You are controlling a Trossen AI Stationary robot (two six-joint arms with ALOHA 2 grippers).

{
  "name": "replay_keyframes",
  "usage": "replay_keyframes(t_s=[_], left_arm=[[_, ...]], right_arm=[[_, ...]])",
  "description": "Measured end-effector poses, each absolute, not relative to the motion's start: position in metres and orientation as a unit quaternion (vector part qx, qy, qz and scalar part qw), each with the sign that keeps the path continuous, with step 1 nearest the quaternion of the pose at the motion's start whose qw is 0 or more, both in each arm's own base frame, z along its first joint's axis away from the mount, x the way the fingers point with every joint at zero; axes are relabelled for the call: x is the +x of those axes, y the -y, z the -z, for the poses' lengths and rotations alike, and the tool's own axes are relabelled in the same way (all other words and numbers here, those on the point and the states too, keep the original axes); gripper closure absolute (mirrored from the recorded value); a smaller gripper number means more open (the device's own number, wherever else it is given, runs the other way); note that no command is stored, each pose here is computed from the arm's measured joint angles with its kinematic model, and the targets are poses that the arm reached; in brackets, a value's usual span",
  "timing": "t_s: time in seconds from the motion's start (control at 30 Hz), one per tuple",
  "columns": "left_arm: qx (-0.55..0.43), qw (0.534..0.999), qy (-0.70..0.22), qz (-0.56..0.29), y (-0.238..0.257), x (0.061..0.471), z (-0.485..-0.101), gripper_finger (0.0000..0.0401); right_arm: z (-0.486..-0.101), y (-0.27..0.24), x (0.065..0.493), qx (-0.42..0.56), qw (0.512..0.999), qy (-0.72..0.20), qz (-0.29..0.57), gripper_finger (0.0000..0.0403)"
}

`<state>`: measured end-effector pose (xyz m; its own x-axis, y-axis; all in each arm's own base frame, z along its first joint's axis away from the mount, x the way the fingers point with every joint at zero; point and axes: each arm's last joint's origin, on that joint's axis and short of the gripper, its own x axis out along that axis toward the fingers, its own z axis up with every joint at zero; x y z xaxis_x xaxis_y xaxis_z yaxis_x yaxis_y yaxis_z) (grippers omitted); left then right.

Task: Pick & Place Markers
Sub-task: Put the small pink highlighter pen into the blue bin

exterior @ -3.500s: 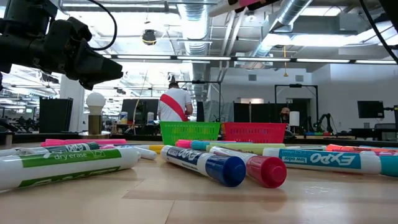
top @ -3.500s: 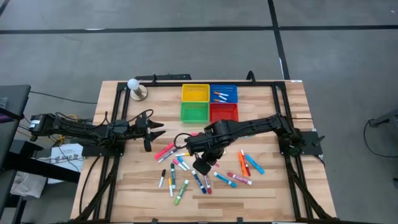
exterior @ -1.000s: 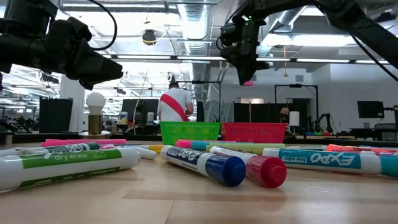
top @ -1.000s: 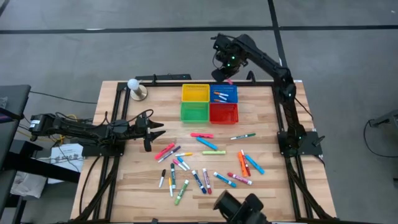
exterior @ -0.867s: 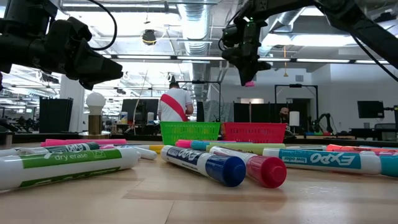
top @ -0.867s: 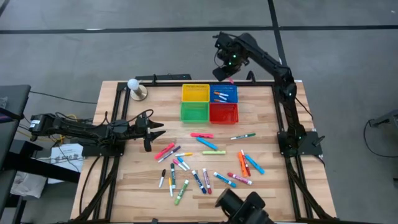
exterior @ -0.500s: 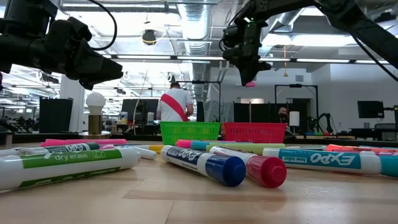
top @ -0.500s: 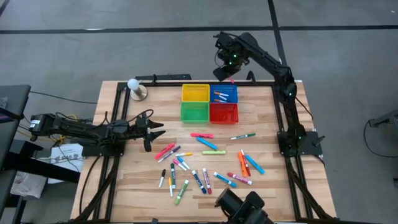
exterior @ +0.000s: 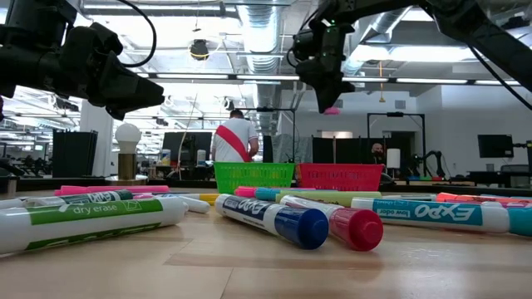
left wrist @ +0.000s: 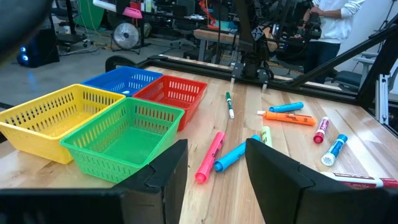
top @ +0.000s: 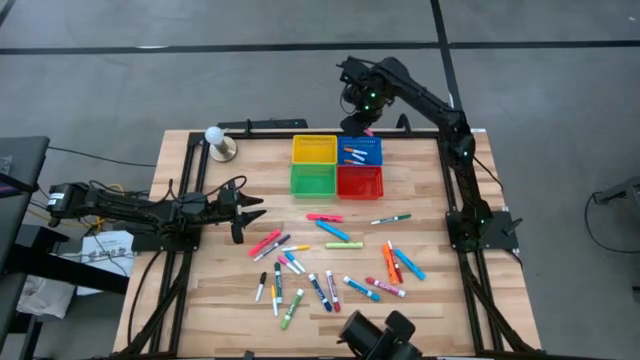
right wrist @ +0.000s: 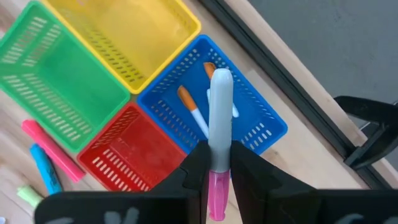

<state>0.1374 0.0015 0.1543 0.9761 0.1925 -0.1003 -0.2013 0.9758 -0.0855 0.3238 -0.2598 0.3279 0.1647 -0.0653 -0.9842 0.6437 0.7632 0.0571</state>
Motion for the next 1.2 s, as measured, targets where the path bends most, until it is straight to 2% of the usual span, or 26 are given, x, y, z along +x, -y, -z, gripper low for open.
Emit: replay_keyframes(t_s=[0.4, 0.7, 1.2], left_arm=[[-0.048, 0.993, -0.046, -0.099, -0.001, 0.137, -0.154, 0.0240], [-0.048, 0.993, -0.046, -0.099, -0.001, 0.137, -0.154, 0.0240], [-0.048, 0.993, -0.046, -0.099, -0.001, 0.137, -0.154, 0.0240]], right_arm=[[-0.324, 0.259, 0.325, 0.219, 0.727, -0.612, 0.223, 0.0356], [-0.265, 0.258, 0.324, 0.238, 0.670, -0.675, 0.196, 0.0356], [-0.223, 0.262, 0.334, 0.222, 0.697, -0.652, 0.199, 0.0356]])
